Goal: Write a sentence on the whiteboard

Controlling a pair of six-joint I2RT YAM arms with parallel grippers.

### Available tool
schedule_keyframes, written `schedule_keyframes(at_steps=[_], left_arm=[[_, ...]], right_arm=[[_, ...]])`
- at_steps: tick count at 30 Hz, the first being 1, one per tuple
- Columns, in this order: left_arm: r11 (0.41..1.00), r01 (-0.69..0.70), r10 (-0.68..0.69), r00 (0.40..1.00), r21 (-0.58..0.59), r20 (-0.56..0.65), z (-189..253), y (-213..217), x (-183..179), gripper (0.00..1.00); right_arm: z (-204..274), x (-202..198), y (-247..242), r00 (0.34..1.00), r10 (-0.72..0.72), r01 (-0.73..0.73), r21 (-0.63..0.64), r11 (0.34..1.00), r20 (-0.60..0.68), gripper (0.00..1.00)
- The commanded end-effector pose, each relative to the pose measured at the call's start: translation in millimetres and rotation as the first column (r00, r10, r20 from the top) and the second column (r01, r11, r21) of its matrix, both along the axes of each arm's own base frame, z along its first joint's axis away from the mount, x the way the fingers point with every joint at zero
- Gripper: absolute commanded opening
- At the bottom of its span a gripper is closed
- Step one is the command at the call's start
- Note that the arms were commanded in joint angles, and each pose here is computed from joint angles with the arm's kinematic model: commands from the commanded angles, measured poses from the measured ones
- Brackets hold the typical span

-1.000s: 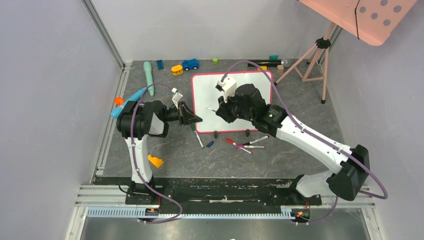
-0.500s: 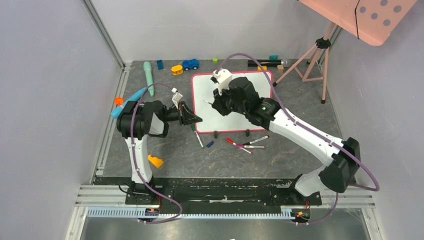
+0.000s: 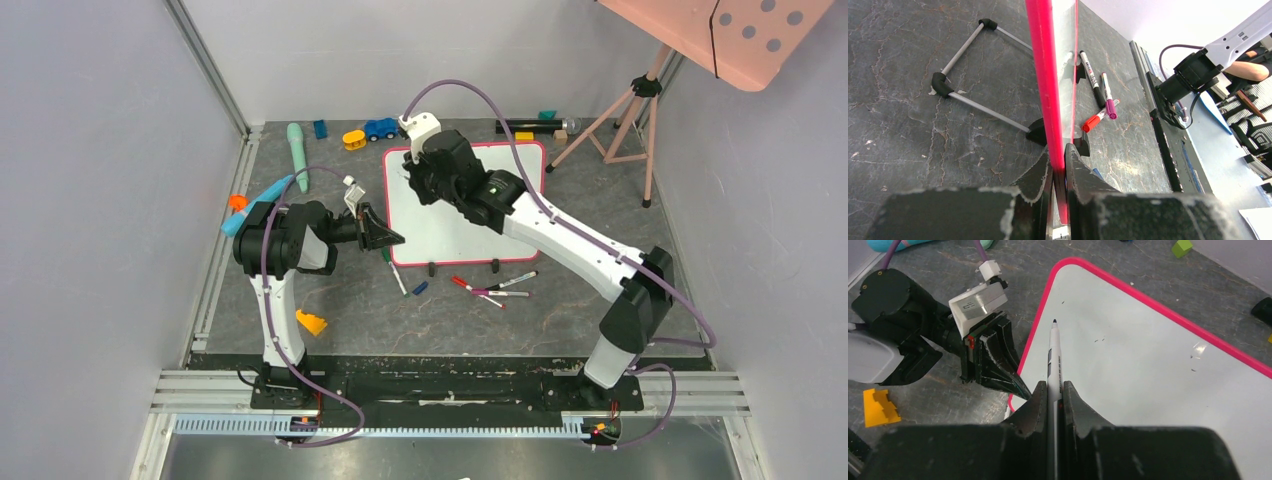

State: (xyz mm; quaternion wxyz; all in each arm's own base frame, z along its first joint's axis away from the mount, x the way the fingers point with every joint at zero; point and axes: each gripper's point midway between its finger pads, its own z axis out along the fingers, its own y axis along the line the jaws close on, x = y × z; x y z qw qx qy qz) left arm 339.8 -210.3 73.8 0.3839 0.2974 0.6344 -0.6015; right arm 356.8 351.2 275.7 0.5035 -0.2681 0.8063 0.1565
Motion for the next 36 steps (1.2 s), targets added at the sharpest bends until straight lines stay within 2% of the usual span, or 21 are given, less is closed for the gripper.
schedule_keyframes(at_steps=[1,13,36], left_arm=[[1.0,0.022,-0.024,0.988,0.015,0.15,-8.0,1.4,0.3,0.02],[0.999,0.028,-0.03,0.988,0.016,0.151,-8.1,1.4,-0.5,0.02],[0.999,0.028,-0.031,0.988,0.016,0.155,-7.7,1.4,-0.6,0.02]], right_arm=[[23.6,18.5,2.1,0.996,-0.053,0.053,0.003,0.999,0.071,0.0],[18.8,38.3,3.5,0.989,-0.119,0.122,-0.026,0.992,0.094,0.0],[21.4,55.6,5.6,0.98,-0.146,0.151,-0.03,0.988,0.137,0.0]])
